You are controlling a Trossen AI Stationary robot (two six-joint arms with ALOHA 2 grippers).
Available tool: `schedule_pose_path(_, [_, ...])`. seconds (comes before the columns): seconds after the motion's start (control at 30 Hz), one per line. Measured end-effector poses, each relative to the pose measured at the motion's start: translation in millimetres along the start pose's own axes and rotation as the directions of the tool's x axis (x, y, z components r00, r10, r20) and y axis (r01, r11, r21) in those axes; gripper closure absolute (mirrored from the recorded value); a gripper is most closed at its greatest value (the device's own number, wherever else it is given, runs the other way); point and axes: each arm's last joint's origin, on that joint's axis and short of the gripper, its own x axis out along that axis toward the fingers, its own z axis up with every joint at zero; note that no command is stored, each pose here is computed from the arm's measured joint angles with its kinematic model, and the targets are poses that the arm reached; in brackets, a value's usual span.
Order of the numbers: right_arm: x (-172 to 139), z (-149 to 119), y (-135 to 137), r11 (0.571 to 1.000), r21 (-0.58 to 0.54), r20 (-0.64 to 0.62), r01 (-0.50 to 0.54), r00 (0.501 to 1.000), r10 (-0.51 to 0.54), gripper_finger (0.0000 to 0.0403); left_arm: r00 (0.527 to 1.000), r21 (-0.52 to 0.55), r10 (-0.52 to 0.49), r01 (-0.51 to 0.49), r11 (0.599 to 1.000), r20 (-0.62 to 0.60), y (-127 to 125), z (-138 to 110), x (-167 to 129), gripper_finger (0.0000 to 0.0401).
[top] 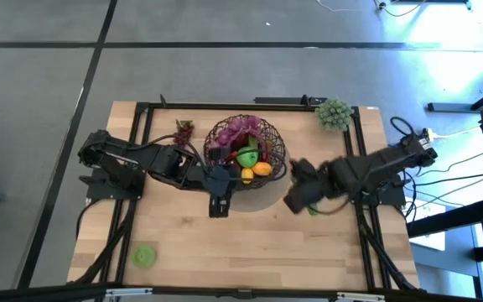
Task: Build produce basket
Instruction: Put the cucumber into the wire basket
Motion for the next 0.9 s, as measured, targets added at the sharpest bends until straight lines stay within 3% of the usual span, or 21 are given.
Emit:
schedule_pose_path(0.17, [-11, 49, -16, 0.997, 0.080, 0.140, 0.011, 0.990, -0.022, 0.0279, 1.000, -0.031, -0.008, 0.008, 1.000, 0.003, -6, -1, -2, 0.0291])
schedule_pose_path(0.43, [-16, 121, -45, 0.995, 0.092, 0.330, -0.043, 0.944, 0.011, 0.0279, 0.996, -0.017, 0.081, -0.080, 0.997, 0.035, -11, -2, -10, 0.0291])
schedule_pose_path(0.63, [20, 154, -67, 0.990, 0.099, 0.316, -0.098, 0.947, 0.062, 0.0279, 0.994, -0.019, 0.100, -0.100, 0.995, 0.039, -11, -2, -11, 0.0291])
schedule_pose_path(0.9, [74, 165, -88, 0.972, 0.136, 0.286, -0.194, 0.947, 0.148, 0.0279, 0.939, -0.085, 0.344, -0.341, 0.936, 0.019, -2, -8, -12, 0.0291])
